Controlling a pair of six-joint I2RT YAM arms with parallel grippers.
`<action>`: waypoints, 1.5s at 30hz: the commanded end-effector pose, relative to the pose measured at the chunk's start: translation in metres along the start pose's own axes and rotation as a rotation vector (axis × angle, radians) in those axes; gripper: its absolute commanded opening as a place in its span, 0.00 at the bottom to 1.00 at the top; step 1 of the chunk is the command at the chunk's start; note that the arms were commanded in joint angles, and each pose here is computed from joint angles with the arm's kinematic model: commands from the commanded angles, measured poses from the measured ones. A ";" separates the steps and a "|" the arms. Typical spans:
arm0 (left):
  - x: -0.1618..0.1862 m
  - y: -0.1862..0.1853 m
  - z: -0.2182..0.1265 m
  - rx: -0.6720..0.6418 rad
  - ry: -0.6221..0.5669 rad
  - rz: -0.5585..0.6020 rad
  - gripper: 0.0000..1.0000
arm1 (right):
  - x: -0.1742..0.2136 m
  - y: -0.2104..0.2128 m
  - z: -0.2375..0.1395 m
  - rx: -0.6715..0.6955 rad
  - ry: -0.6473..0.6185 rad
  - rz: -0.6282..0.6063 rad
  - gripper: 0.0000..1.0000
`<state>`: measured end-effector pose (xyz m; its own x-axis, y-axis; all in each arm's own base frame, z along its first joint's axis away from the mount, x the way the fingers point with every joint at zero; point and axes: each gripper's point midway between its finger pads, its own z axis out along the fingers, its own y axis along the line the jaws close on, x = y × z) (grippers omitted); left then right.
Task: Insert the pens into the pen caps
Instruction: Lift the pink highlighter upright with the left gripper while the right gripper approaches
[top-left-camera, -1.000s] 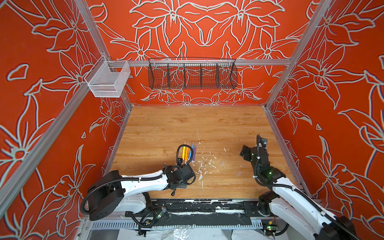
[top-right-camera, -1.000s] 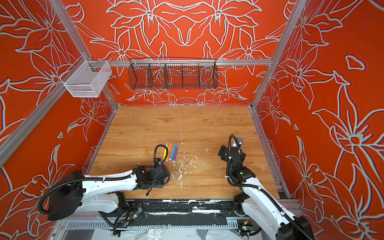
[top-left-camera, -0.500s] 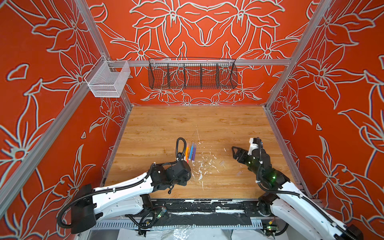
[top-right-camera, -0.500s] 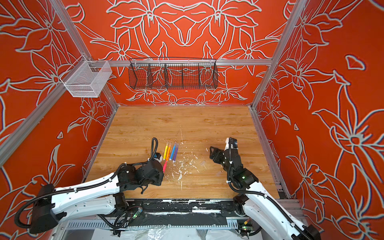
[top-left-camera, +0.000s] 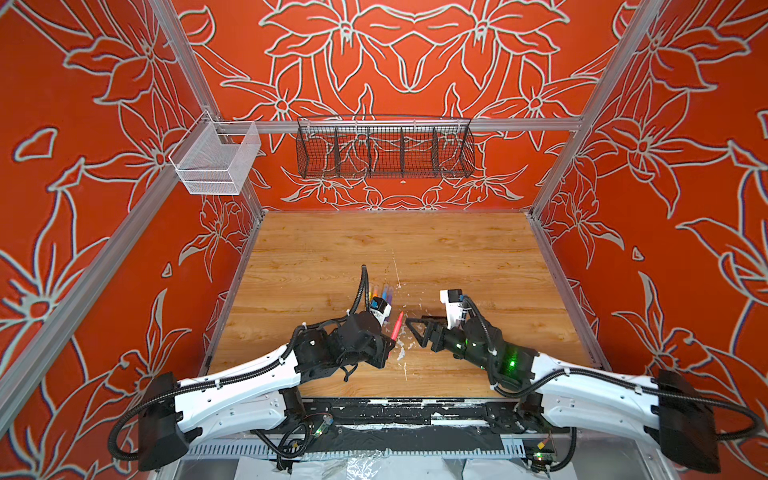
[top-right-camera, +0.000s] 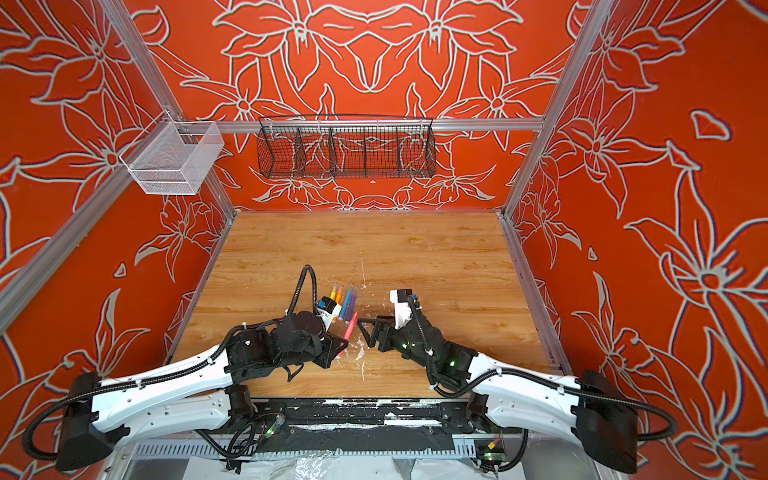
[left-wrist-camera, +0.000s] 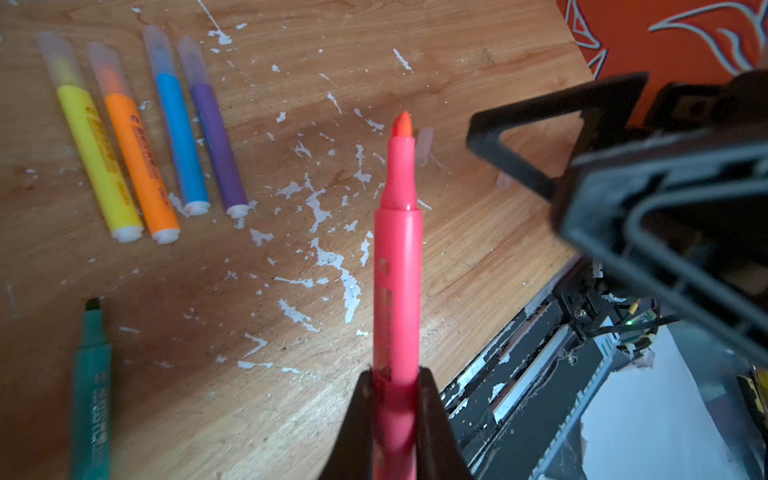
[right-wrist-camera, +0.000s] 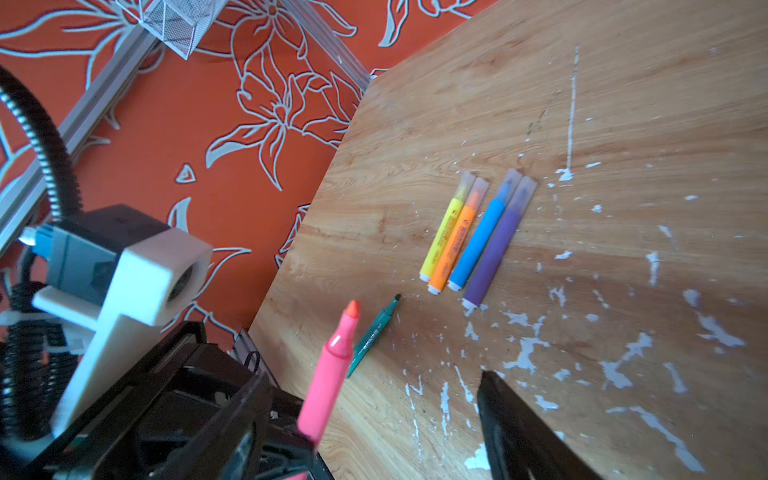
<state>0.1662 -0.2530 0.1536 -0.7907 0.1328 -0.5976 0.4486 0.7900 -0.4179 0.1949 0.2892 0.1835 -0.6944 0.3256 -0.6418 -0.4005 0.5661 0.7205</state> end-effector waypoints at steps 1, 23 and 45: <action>-0.013 -0.021 0.003 0.074 -0.023 0.030 0.00 | -0.023 0.031 0.008 -0.095 -0.096 0.075 0.79; -0.025 -0.021 0.004 0.036 -0.085 0.062 0.00 | -0.008 0.026 0.035 -0.085 -0.058 0.171 0.38; -0.030 -0.016 0.017 0.009 -0.128 0.080 0.26 | -0.008 0.034 0.033 -0.108 -0.079 0.195 0.00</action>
<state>0.1858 -0.2771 0.1679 -0.7091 0.1220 -0.6945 0.5088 0.7704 -0.3842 0.2074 0.3246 0.1876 -0.7243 0.4555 -0.5176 -0.3129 0.4518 0.8355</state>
